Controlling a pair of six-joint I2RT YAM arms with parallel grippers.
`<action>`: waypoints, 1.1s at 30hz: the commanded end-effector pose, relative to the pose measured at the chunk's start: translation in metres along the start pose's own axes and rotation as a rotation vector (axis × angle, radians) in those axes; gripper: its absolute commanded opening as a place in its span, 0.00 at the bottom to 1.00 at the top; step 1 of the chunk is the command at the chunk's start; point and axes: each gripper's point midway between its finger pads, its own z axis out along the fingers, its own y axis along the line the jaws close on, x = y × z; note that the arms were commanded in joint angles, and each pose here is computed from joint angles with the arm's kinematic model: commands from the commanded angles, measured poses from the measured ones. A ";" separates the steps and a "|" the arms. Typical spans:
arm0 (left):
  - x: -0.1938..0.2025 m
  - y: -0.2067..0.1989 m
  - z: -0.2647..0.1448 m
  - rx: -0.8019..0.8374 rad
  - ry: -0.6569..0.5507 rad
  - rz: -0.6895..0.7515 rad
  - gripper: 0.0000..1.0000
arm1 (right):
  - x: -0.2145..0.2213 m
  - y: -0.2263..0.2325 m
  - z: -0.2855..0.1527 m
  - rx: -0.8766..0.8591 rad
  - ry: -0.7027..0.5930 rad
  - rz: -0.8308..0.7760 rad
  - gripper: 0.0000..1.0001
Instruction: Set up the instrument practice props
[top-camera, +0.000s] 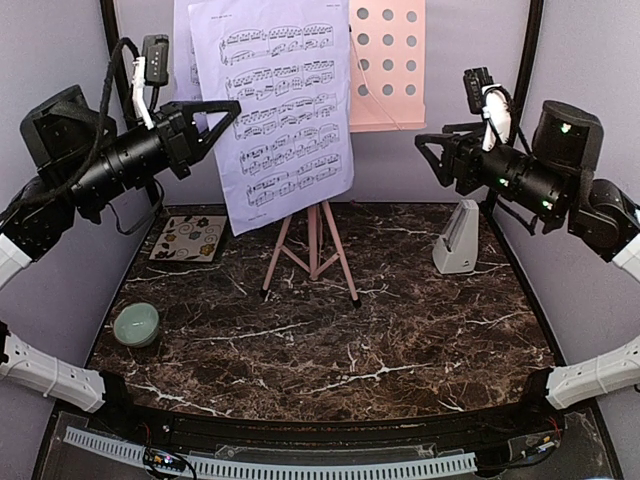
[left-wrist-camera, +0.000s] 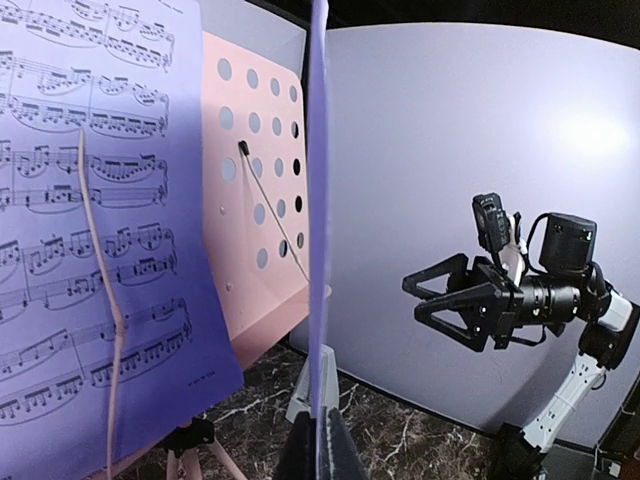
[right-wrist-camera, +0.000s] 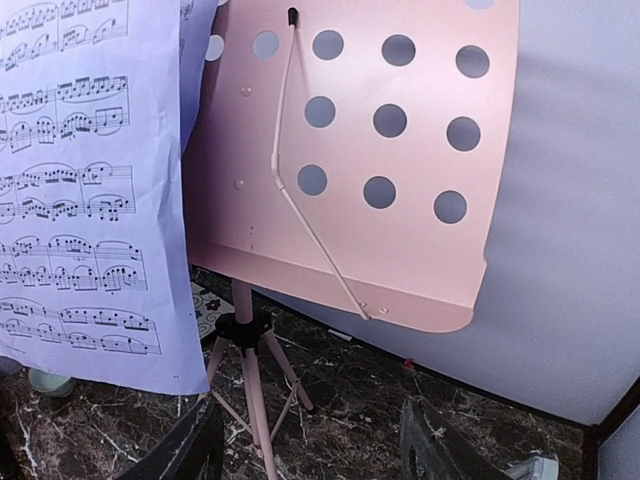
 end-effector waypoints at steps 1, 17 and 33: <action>-0.040 0.017 -0.003 -0.107 -0.099 0.009 0.00 | -0.032 -0.006 0.013 0.038 -0.068 0.022 0.60; -0.086 0.025 0.018 -0.189 -0.180 0.083 0.00 | -0.086 0.012 0.085 0.058 -0.081 -0.042 0.58; -0.103 0.032 0.028 -0.262 -0.203 0.204 0.00 | -0.085 0.008 0.124 0.102 -0.104 -0.034 0.37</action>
